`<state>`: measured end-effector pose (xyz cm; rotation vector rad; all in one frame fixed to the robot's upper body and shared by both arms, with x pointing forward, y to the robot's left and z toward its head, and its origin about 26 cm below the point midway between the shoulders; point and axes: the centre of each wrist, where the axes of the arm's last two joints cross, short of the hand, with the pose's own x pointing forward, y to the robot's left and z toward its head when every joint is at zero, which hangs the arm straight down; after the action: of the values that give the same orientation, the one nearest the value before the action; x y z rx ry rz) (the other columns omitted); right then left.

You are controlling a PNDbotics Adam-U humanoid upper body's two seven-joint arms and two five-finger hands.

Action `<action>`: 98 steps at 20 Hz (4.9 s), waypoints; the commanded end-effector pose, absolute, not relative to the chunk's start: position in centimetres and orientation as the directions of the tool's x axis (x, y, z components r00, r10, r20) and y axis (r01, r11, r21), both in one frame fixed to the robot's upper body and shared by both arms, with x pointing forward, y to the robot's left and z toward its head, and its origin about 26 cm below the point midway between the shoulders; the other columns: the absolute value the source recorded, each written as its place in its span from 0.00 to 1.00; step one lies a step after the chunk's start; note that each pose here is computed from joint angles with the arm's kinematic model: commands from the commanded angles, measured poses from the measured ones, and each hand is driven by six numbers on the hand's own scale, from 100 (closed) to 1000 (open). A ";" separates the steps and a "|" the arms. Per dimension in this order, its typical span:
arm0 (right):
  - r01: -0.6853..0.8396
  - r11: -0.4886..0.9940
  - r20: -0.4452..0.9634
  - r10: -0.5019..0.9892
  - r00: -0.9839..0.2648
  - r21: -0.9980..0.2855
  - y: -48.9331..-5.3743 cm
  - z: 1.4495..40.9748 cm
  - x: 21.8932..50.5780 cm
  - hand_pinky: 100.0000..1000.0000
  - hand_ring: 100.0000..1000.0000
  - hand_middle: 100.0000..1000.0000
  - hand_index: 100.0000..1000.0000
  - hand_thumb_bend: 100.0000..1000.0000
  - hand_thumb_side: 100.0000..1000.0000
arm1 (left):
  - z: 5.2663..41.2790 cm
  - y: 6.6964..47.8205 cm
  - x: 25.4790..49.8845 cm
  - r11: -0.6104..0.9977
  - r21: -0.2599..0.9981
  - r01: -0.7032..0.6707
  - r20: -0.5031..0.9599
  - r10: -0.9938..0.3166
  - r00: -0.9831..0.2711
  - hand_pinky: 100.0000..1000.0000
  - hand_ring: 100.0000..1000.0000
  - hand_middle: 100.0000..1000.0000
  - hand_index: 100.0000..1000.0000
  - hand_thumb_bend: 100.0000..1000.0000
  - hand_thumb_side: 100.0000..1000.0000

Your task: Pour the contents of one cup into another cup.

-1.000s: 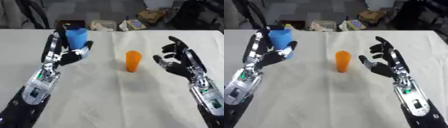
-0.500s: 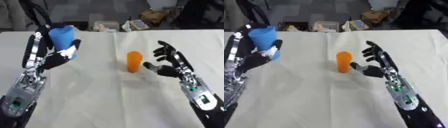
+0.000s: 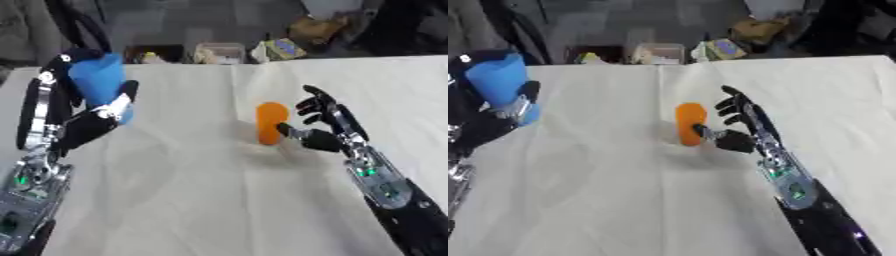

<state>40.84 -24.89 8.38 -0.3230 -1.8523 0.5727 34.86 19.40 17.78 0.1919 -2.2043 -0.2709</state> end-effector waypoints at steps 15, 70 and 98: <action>-0.062 0.831 0.794 0.501 -0.345 -0.552 -23.6 8.2 42.7 0.60 0.68 0.62 0.96 0.56 0.29 | 19.0 19.6 34.2 0.968 0.246 -0.047 0.745 -0.220 -0.630 0.12 0.21 0.20 0.66 0.29 0.00; -0.039 0.812 0.756 0.524 -0.393 -0.583 -19.8 7.9 43.8 0.56 0.62 0.57 0.93 0.50 0.26 | 18.9 18.8 34.2 0.971 0.239 -0.019 0.752 -0.197 -0.628 0.12 0.20 0.19 0.66 0.30 0.00; 0.072 0.884 0.772 0.441 -0.457 -0.463 -19.6 12.6 43.0 0.00 0.08 0.00 0.50 0.00 0.00 | 17.0 20.1 34.5 0.959 0.272 -0.074 0.773 -0.264 -0.577 0.11 0.19 0.18 0.65 0.31 0.00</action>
<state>42.95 -19.28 10.77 -0.3663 -1.9683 0.4430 34.41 19.37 16.26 0.1973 -2.1583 -0.2519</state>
